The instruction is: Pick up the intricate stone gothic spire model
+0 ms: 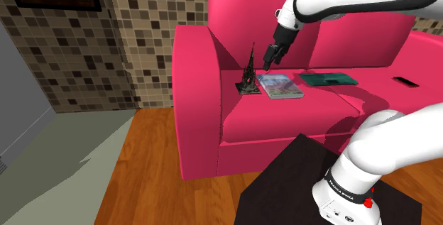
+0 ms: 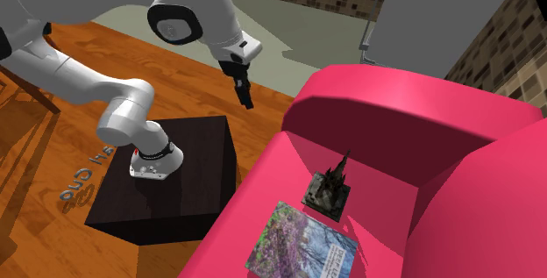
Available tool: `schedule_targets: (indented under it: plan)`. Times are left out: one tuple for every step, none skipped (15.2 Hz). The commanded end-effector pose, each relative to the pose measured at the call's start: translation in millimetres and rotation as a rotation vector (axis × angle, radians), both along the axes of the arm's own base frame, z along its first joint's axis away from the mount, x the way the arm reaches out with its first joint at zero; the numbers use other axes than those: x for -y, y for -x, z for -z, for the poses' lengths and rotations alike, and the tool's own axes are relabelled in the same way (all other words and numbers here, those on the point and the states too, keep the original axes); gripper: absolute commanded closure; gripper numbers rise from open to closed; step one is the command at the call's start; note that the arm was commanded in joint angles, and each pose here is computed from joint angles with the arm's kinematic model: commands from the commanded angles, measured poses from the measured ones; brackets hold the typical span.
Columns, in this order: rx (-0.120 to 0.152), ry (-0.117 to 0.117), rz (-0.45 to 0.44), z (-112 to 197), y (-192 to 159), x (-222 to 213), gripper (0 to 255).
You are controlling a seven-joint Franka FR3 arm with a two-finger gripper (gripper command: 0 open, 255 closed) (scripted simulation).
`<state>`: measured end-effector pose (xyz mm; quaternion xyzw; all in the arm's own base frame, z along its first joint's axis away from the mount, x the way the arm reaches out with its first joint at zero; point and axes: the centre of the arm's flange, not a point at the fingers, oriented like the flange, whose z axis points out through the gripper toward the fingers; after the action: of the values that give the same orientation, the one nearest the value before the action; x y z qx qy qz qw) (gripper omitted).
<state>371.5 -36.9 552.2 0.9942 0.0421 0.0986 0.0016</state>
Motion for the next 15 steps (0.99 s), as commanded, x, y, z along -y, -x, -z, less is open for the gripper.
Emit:
schedule_targets:
  plan:
    - [0.044,-0.001,0.025,15,-15,12,0]
    - [0.064,-0.002,0.037,21,-21,19,0]
    - [0.084,-0.003,0.050,27,-28,26,0]
    - [0.104,-0.003,0.062,33,-35,33,0]
    - [0.123,-0.004,0.074,39,-42,40,0]
    - [0.143,-0.005,0.086,44,-49,47,0]
    - [0.163,-0.006,0.099,50,-56,54,0]
    - [0.183,-0.007,0.111,55,-63,61,0]
    - [0.202,-0.007,0.123,60,-70,69,0]
    - [0.222,-0.008,0.135,65,-77,76,0]
    - [0.242,-0.009,0.148,70,-84,84,0]
    - [0.262,-0.010,0.160,74,-91,91,0]
    - [0.282,-0.010,0.172,79,-98,99,0]
    - [0.301,-0.011,0.184,84,-105,107,0]
    - [0.321,-0.012,0.197,88,-112,115,0]
